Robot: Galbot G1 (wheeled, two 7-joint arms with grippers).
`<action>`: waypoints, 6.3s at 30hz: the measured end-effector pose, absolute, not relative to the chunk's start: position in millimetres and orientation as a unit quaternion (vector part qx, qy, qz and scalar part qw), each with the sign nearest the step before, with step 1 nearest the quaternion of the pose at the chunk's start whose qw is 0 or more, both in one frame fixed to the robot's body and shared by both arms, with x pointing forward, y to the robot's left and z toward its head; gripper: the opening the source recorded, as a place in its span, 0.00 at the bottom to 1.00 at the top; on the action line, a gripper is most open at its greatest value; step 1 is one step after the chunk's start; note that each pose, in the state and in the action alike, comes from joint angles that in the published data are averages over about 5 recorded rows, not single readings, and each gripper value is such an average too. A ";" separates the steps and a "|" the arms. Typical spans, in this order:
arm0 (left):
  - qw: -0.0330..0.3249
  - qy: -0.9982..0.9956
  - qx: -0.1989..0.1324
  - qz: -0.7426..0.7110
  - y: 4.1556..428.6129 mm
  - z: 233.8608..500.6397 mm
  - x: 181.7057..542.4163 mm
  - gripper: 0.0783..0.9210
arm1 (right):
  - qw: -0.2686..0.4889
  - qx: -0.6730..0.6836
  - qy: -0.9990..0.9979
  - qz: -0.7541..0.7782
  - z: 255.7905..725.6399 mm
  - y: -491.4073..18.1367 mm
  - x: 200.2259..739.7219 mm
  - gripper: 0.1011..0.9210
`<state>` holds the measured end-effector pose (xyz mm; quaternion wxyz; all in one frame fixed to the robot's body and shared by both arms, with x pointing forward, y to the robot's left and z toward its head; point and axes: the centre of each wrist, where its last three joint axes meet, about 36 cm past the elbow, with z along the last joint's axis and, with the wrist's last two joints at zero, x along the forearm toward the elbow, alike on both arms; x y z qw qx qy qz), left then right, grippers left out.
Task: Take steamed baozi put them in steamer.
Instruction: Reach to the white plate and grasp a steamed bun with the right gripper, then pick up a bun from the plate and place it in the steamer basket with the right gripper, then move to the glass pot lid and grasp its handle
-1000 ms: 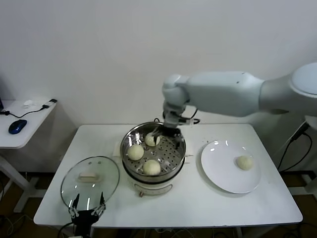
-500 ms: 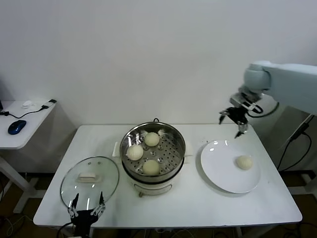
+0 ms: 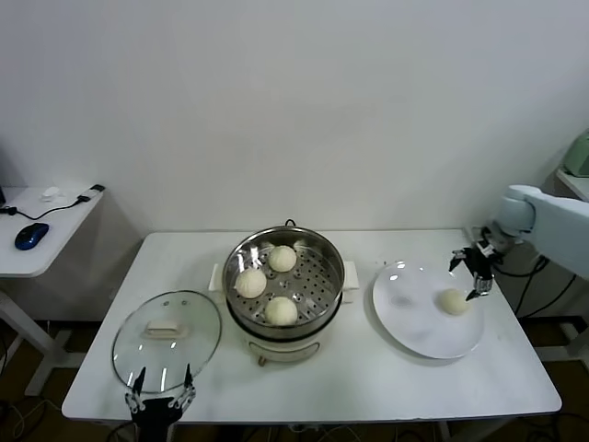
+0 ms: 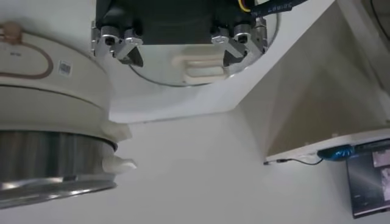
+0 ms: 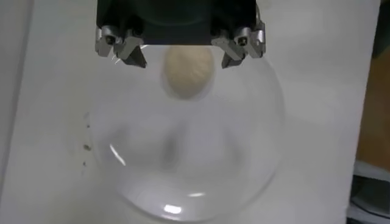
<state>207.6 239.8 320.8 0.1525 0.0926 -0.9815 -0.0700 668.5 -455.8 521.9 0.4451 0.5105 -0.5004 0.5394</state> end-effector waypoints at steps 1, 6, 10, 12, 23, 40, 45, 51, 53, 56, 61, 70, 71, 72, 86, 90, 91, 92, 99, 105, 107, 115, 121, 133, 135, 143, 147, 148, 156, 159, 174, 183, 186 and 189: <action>0.153 -0.981 0.093 -0.070 240.0 320.7 207.2 0.88 | 0.449 0.508 -0.501 0.538 515.4 -456.6 668.9 0.88; 0.154 -0.981 0.094 -0.071 241.4 319.6 207.1 0.88 | 0.460 0.497 -0.508 0.532 488.5 -458.9 670.9 0.88; 0.155 -0.981 0.094 -0.071 240.8 318.7 207.4 0.88 | 0.466 0.490 -0.515 0.528 474.3 -459.2 672.7 0.88; 0.155 -0.981 0.094 -0.070 239.9 318.5 207.2 0.88 | 0.468 0.487 -0.516 0.526 469.1 -459.0 673.4 0.88; 0.154 -0.981 0.095 -0.067 239.8 315.6 209.6 0.88 | 0.470 0.474 -0.529 0.524 456.2 -458.5 674.6 0.75; 0.146 -0.983 0.085 -0.068 238.5 323.7 211.0 0.88 | 0.424 0.484 -0.546 0.536 570.8 -403.5 693.1 0.72; 0.144 -0.984 0.081 -0.070 238.0 325.9 211.2 0.88 | 0.385 0.499 -0.563 0.534 651.7 -349.8 694.5 0.72; 0.141 -0.985 0.074 -0.069 235.7 329.4 211.8 0.88 | 0.343 0.530 -0.573 0.523 718.5 -270.1 676.3 0.72; 0.140 -0.985 0.073 -0.069 235.0 330.3 211.7 0.88 | 0.334 0.540 -0.573 0.519 728.6 -242.0 667.8 0.72; 0.138 -0.985 0.072 -0.068 234.4 331.5 212.0 0.88 | 0.326 0.552 -0.569 0.515 733.6 -202.3 656.5 0.72; 0.137 -0.986 0.072 -0.068 234.6 332.5 211.8 0.88 | 0.332 0.559 -0.557 0.517 715.9 -149.7 645.1 0.72; 0.138 -0.985 0.075 -0.068 236.8 332.0 213.1 0.88 | 0.357 0.551 -0.538 0.530 651.5 -97.0 645.3 0.72; 0.138 -0.985 0.075 -0.068 237.0 332.1 213.3 0.88 | 0.360 0.549 -0.535 0.531 644.6 -93.7 646.1 0.72; 0.138 -0.985 0.075 -0.068 237.2 332.1 213.5 0.88 | 0.362 0.548 -0.533 0.533 638.2 -90.8 647.0 0.72; 0.140 -0.985 0.078 -0.063 238.7 328.9 217.1 0.88 | 0.378 0.539 -0.513 0.551 592.8 -75.8 651.6 0.73; 0.140 -0.985 0.078 -0.063 238.5 328.9 217.5 0.88 | 0.375 0.543 -0.508 0.553 591.5 -73.9 651.1 0.77; 0.140 -0.985 0.078 -0.063 238.5 329.0 217.5 0.88 | 0.374 0.544 -0.507 0.554 591.6 -73.9 651.3 0.80; 0.140 -0.985 0.078 -0.063 238.4 329.3 217.5 0.88 | 0.373 0.546 -0.506 0.554 591.9 -74.1 651.6 0.83; 0.139 -0.985 0.077 -0.065 238.6 332.0 216.8 0.88 | 0.358 0.565 -0.506 0.545 605.8 -80.0 657.2 0.88; 0.140 -0.985 0.074 -0.067 241.5 336.3 218.1 0.88 | 0.325 0.576 -0.549 0.511 634.5 -98.9 667.3 0.88; 0.140 -0.985 0.075 -0.067 242.8 337.6 219.2 0.88 | 0.303 0.573 -0.580 0.494 643.9 -107.7 670.9 0.88; 0.134 -0.987 0.075 -0.056 246.4 346.9 228.9 0.88 | 0.168 0.487 -0.748 0.419 670.3 -157.6 682.8 0.88; 0.120 -0.989 0.074 -0.046 254.2 351.5 238.2 0.88 | 0.102 0.388 -0.853 0.335 654.8 -226.8 672.7 0.88; 0.083 -0.993 0.062 -0.062 272.0 356.7 261.1 0.88 | 0.036 0.242 -0.952 0.186 526.5 -357.3 595.5 0.88; 0.075 -0.993 0.060 -0.073 275.2 356.7 264.1 0.88 | 0.027 0.221 -0.961 0.164 501.9 -372.8 577.2 0.88; 0.050 -0.989 0.051 -0.132 285.3 346.1 267.9 0.88 | 0.034 0.140 -0.985 0.097 390.7 -414.1 486.9 0.88; 0.034 -0.983 0.055 -0.173 290.8 337.4 269.3 0.88 | 0.045 0.116 -0.989 0.076 340.4 -414.5 441.0 0.88; 0.030 -0.980 0.058 -0.188 292.9 335.0 269.9 0.88 | 0.045 0.110 -0.990 0.073 330.9 -413.7 431.8 0.88; 0.012 -0.915 0.078 -0.396 316.4 306.5 265.7 0.88 | 0.052 0.072 -0.995 0.052 280.9 -396.0 378.3 0.88; 0.004 -0.874 0.066 -0.481 327.3 295.8 263.5 0.88 | 0.059 0.063 -0.995 0.045 269.9 -386.6 364.5 0.88; 0.008 -0.743 0.011 -0.669 351.4 254.4 265.8 0.88 | 0.076 0.042 -0.996 0.032 245.8 -352.5 325.9 0.88; 0.018 -0.710 0.010 -0.704 356.3 242.0 282.1 0.88 | 0.082 0.032 -0.996 0.031 242.7 -351.8 314.2 0.88; 0.020 -0.704 0.010 -0.710 355.9 239.6 290.3 0.88 | 0.083 0.030 -0.996 0.031 241.8 -351.3 311.1 0.88; 0.021 -0.699 0.011 -0.715 354.9 238.2 298.9 0.88 | 0.084 0.028 -0.996 0.031 241.7 -350.9 308.7 0.88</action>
